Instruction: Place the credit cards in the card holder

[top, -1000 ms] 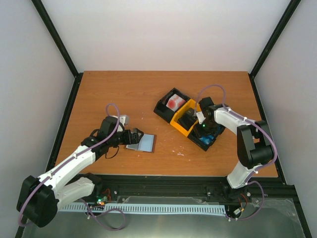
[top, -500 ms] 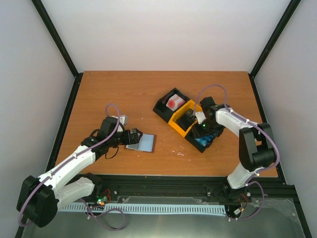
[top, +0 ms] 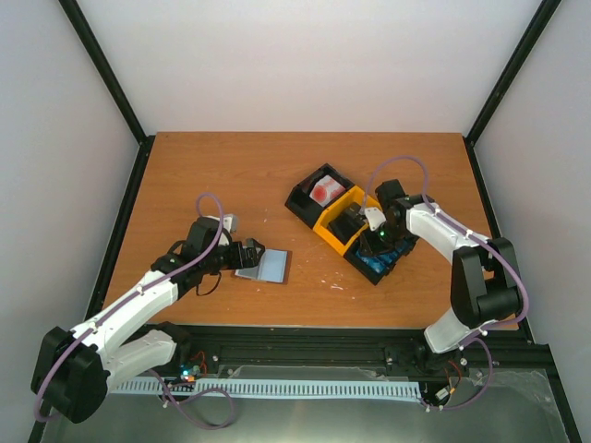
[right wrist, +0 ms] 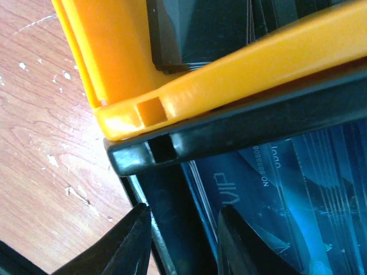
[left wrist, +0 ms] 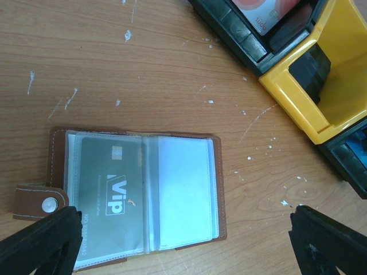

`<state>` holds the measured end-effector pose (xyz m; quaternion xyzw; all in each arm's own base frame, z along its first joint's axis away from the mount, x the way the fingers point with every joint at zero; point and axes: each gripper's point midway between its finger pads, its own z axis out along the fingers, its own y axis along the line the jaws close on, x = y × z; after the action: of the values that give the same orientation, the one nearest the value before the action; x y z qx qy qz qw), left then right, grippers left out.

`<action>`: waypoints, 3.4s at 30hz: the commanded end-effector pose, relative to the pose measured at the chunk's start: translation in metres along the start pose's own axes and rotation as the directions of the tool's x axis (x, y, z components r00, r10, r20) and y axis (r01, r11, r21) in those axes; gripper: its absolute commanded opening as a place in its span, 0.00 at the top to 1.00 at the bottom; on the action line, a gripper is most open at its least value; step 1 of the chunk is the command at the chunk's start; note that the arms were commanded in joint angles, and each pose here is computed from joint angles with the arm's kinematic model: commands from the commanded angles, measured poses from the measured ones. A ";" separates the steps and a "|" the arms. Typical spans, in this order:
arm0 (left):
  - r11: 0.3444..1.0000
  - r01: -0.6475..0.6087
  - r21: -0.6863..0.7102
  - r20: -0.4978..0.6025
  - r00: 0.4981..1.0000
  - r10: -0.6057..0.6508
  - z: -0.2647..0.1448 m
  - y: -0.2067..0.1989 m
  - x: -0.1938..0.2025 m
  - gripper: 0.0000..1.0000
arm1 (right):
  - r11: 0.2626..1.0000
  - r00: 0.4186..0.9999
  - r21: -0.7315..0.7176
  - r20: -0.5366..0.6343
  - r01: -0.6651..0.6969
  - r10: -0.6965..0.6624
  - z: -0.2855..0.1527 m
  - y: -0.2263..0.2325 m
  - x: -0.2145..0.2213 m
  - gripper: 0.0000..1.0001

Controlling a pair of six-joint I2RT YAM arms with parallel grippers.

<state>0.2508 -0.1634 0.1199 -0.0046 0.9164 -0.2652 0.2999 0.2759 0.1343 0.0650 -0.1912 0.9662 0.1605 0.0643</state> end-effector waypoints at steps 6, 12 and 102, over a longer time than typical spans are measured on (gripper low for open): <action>1.000 0.006 -0.012 0.042 0.999 -0.006 -0.007 -0.003 -0.016 0.00 | 1.000 0.996 -0.009 -0.085 0.012 -0.012 -0.004 0.013 0.006 0.66; 1.000 0.008 -0.021 0.045 0.999 -0.007 -0.007 -0.001 -0.016 0.00 | 0.999 0.991 0.005 -0.123 0.045 -0.044 -0.004 0.017 0.006 0.64; 0.904 -0.006 0.427 -0.123 0.990 0.064 0.056 -0.127 -0.068 0.00 | 0.970 0.954 -0.050 0.173 -0.239 0.245 -0.010 0.024 -0.090 0.95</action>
<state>0.3210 -0.2717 0.1696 0.0870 0.8651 -0.4280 0.2466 0.3404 0.1740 0.0848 -0.0615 0.9785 0.1664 0.1056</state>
